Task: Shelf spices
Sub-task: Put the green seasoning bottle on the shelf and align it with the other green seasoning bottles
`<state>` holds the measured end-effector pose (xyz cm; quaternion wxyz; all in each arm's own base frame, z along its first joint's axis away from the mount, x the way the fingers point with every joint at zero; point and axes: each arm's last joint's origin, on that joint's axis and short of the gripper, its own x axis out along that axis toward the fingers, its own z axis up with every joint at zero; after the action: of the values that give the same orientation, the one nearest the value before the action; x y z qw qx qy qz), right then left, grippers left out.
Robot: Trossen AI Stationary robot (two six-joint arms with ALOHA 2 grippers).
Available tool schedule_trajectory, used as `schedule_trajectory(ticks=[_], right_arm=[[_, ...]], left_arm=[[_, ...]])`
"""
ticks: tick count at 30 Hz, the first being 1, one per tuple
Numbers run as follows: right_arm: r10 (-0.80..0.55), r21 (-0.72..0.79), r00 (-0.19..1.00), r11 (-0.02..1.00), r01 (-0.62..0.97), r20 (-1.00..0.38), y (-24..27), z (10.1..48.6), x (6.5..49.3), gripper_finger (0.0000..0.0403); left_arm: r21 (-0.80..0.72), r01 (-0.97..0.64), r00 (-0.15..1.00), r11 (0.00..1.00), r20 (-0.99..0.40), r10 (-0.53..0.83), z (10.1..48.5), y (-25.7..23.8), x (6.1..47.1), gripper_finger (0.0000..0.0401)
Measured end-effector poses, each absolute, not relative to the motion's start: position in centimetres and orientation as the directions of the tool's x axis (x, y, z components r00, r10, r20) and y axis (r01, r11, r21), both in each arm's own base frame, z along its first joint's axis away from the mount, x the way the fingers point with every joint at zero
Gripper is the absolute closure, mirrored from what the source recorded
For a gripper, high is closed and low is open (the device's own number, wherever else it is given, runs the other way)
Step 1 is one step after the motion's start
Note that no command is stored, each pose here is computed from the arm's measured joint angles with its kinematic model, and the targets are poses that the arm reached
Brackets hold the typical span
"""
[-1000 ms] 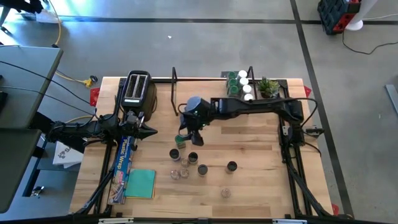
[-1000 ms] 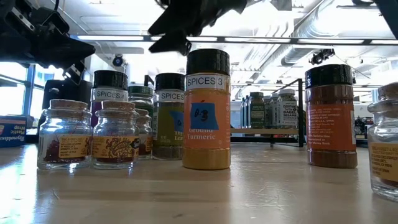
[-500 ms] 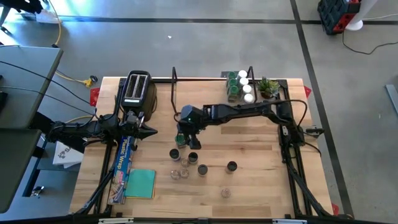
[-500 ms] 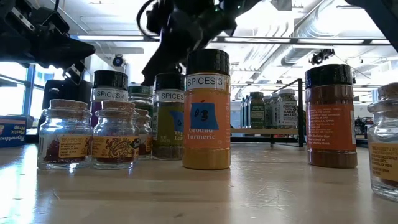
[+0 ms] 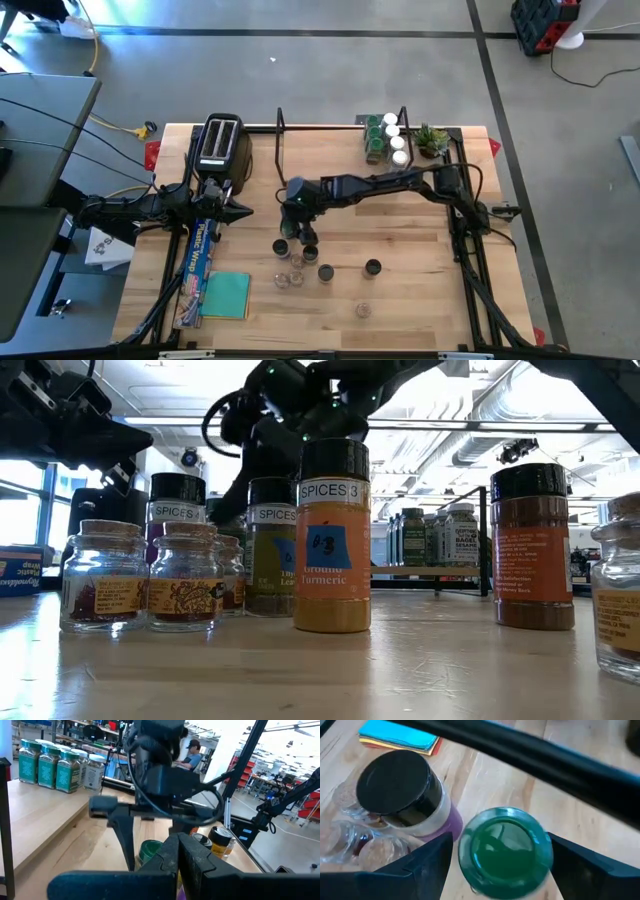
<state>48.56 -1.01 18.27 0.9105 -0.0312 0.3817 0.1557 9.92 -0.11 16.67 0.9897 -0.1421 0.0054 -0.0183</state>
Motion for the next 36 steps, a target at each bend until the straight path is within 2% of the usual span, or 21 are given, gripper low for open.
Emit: schedule_trajectory(ticks=[7,11,17,24,29,33,36], right_arm=[[0.264,0.095,0.69,0.957,-0.273,-0.674,-0.7,18.5,48.9,0.017],[0.213,0.118,0.704,0.976,-0.182,-0.677,-0.9,19.4,49.1,0.0213],[0.132,0.094,0.696,0.991,-0.092,-0.706,-1.7,22.8,49.4,0.0214],[0.082,-0.003,0.66,0.992,-0.126,-0.747,-4.5,31.5,47.7,0.0214],[0.058,-0.002,0.591,0.995,-0.1,-0.804,-7.1,35.3,43.8,0.0214],[0.052,0.041,0.466,0.999,-0.034,-0.883,-8.5,35.7,39.2,0.0214],[0.032,0.035,0.44,0.999,0.0,-0.897,-9.0,35.6,36.3,0.0214]], left_arm=[[-0.281,0.034,0.999,0.959,-0.006,-0.037,16.7,-0.1,9.9,0.0401],[-0.282,0.035,0.999,0.959,-0.006,-0.038,16.7,-0.1,9.9,0.0401],[-0.282,0.035,0.999,0.959,-0.006,-0.038,16.7,-0.1,9.9,0.0401],[-0.282,0.034,0.999,0.959,-0.006,-0.038,16.7,-0.1,9.9,0.0401],[-0.282,0.035,0.999,0.959,-0.006,-0.038,16.7,-0.1,9.9,0.0401],[-0.282,0.033,0.999,0.959,-0.006,-0.036,16.7,-0.1,9.9,0.0401],[-0.281,0.032,0.999,0.959,-0.005,-0.035,16.7,-0.1,9.9,0.0401]])
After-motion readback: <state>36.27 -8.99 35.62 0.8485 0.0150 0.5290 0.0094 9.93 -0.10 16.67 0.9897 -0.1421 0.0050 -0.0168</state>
